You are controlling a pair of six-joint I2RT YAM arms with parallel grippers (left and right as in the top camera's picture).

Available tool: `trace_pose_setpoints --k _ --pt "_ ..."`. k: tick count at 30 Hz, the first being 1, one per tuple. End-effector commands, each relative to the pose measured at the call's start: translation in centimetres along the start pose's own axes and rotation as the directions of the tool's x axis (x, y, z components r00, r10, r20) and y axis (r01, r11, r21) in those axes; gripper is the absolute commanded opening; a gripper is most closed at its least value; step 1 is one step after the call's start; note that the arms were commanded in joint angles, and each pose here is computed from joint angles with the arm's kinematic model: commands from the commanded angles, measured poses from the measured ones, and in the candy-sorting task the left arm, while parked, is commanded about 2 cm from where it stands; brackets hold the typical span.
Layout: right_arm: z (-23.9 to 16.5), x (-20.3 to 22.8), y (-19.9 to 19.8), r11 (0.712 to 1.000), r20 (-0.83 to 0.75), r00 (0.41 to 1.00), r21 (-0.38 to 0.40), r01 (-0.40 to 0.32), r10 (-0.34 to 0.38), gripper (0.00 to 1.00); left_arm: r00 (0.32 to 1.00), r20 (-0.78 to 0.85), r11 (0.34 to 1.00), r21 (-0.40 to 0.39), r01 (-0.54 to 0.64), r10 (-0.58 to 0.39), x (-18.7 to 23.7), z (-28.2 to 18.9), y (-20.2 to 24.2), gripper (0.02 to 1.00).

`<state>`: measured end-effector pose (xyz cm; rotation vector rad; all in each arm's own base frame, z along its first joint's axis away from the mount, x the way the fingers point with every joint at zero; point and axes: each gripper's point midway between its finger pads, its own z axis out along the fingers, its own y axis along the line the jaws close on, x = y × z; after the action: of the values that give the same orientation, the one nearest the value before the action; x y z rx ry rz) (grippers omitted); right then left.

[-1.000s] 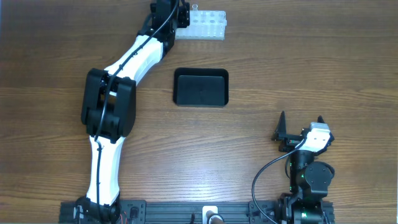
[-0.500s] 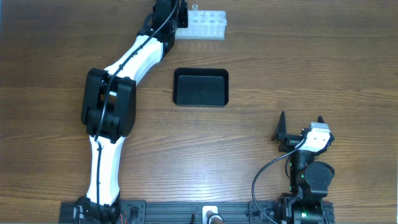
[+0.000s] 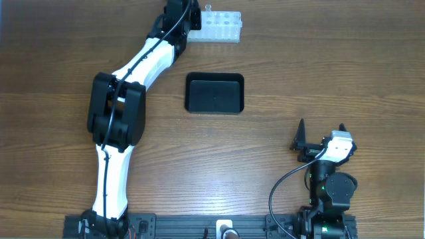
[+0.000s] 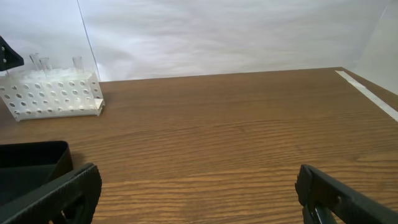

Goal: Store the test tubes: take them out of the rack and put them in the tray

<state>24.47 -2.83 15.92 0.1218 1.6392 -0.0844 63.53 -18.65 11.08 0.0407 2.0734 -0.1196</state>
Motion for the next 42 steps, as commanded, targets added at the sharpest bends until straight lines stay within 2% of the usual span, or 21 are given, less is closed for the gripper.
trace_pose_setpoints --k 1,6,9,17,29,32,36,42 --pt "0.0 0.2 -0.1 1.0 0.002 1.0 0.002 0.001 -0.001 0.993 1.0 -0.009 1.0 0.017 0.0 0.0 0.8 0.8 -0.6 0.382" --pt "0.0 0.2 -0.1 1.0 0.001 1.0 0.002 0.001 -0.001 0.993 1.0 -0.002 1.0 0.027 -0.011 0.011 1.0 1.1 -1.0 0.338" --pt "0.0 0.2 -0.1 1.0 0.001 1.0 0.002 0.001 -0.001 0.993 1.0 -0.001 0.999 0.035 -0.029 0.029 1.1 1.1 -1.4 0.266" --pt "0.0 0.2 -0.1 1.0 0.002 1.0 0.002 0.001 -0.001 0.991 1.0 0.011 0.999 0.037 -0.027 0.027 0.8 1.1 -1.5 0.196" --pt "0.0 0.2 -0.1 1.0 0.002 1.0 0.002 0.001 -0.001 0.993 0.999 0.035 0.999 0.027 -0.028 0.027 -0.2 0.8 -1.3 0.148" --pt "0.0 0.2 -0.1 1.0 0.002 1.0 0.002 0.001 -0.001 0.993 0.996 0.079 0.999 0.02 -0.042 0.04 -2.4 -0.4 -1.3 0.139" --pt "0.0 0.2 -0.1 1.0 0.001 1.0 0.001 0.001 -0.001 0.993 0.982 0.182 0.999 0.007 -0.047 0.045 -7.8 -3.7 -1.2 0.141" --pt "0.0 0.2 -0.1 1.0 0.002 1.0 0.002 0.001 -0.001 0.993 0.927 0.374 0.999 0.029 -0.032 0.019 -17.9 -12.6 -1.2 0.128"
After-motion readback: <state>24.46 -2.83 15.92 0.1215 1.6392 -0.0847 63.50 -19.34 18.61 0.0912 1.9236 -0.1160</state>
